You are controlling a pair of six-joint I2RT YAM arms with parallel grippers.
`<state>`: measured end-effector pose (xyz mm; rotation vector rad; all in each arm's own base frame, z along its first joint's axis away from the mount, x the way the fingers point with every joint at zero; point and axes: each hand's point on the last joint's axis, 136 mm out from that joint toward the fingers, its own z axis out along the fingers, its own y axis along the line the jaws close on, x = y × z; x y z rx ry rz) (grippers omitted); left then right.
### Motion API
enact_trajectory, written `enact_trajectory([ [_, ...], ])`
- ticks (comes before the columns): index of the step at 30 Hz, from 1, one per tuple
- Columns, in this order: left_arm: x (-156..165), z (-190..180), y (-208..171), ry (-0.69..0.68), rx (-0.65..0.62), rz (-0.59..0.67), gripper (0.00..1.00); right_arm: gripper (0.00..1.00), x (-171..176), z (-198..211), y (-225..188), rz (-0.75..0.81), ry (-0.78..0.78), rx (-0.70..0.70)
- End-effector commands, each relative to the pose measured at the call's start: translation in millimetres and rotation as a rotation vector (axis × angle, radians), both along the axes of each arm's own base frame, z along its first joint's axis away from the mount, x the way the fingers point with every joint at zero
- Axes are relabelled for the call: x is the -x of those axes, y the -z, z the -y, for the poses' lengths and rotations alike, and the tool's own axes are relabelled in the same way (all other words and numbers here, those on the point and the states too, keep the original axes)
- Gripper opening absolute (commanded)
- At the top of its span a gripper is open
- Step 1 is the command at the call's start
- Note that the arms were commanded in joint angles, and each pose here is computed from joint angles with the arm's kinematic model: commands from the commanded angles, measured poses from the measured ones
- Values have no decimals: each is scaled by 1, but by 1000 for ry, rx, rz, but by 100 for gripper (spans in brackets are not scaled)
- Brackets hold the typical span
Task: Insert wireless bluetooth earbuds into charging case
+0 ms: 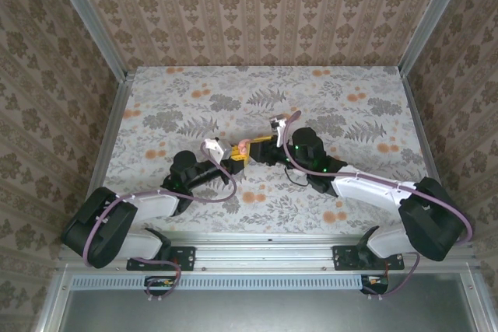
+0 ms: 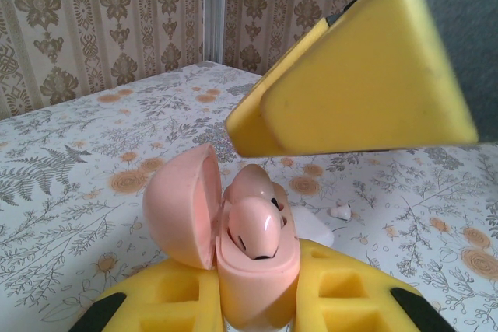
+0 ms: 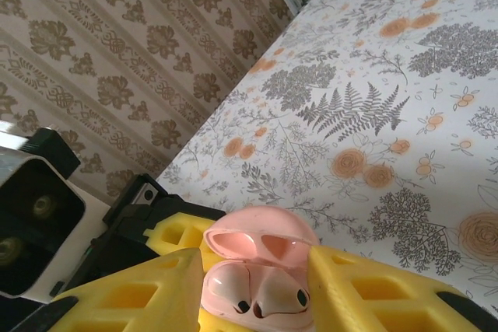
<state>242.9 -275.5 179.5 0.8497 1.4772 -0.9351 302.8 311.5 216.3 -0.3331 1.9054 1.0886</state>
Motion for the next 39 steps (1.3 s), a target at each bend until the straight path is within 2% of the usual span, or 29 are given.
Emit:
enact_trajectory([
  [1, -1, 0, -21, -2, 42, 63, 7, 41, 3, 7, -17, 31, 5, -40],
  [15, 5, 2, -22, 36, 39, 57, 7, 46, 12, 32, -26, 93, 47, -3],
  [23, 6, 3, -19, 44, 36, 33, 7, 51, 22, 44, -30, 180, 51, 50],
  [34, 9, 10, -18, 87, 28, 0, 7, 56, 35, 51, -24, 305, -17, 179],
  [39, 9, 11, -21, 96, 22, 2, 7, 64, 36, 55, -27, 372, -49, 207],
])
